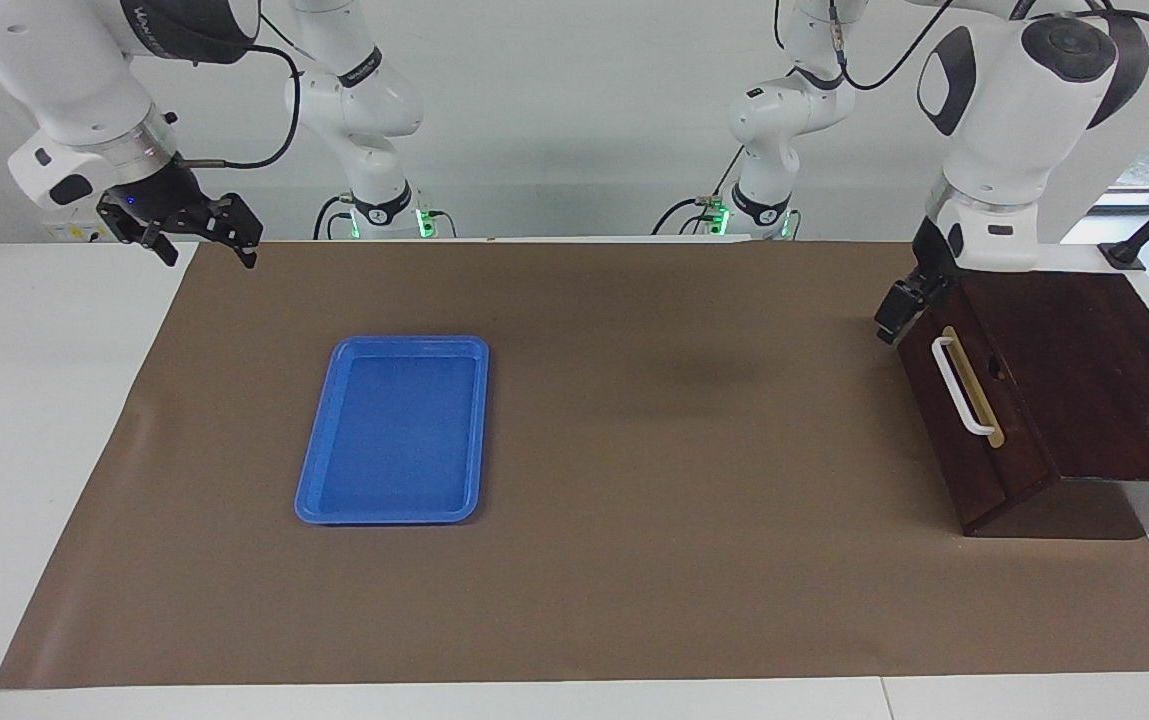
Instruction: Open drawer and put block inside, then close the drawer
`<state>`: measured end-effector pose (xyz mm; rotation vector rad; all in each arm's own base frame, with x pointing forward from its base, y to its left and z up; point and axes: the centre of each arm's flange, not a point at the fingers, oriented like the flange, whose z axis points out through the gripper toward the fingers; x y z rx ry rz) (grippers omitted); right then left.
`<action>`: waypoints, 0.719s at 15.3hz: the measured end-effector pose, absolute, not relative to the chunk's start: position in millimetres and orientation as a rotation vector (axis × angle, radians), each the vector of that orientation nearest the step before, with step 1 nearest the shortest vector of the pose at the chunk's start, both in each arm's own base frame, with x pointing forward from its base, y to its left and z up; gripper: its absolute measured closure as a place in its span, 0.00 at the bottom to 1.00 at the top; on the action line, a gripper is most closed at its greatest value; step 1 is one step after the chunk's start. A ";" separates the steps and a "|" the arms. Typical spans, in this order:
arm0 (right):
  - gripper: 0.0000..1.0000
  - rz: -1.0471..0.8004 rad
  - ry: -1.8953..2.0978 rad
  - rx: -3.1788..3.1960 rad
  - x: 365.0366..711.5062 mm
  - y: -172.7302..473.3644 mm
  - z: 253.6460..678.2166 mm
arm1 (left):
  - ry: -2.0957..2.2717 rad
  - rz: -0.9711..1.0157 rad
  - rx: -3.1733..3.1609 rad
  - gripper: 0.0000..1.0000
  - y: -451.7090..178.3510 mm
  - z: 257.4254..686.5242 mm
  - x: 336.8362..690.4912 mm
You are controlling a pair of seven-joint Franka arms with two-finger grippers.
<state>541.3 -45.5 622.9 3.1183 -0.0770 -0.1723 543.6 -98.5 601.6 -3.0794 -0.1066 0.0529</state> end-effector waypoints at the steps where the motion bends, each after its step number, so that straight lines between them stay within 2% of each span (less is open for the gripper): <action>1: 0.00 -0.172 -0.077 3.118 541.3 -45.6 622.9 | -0.032 0.067 -3.082 0.00 -92.4 601.4 543.5; 5: 0.00 -0.172 -0.077 3.118 541.3 -45.6 622.9 | 0.030 0.089 -3.088 0.00 -66.3 598.0 546.4; 11: 0.00 -0.172 -0.077 3.118 541.3 -45.7 622.9 | 0.032 0.085 -3.089 0.00 -69.2 600.4 544.5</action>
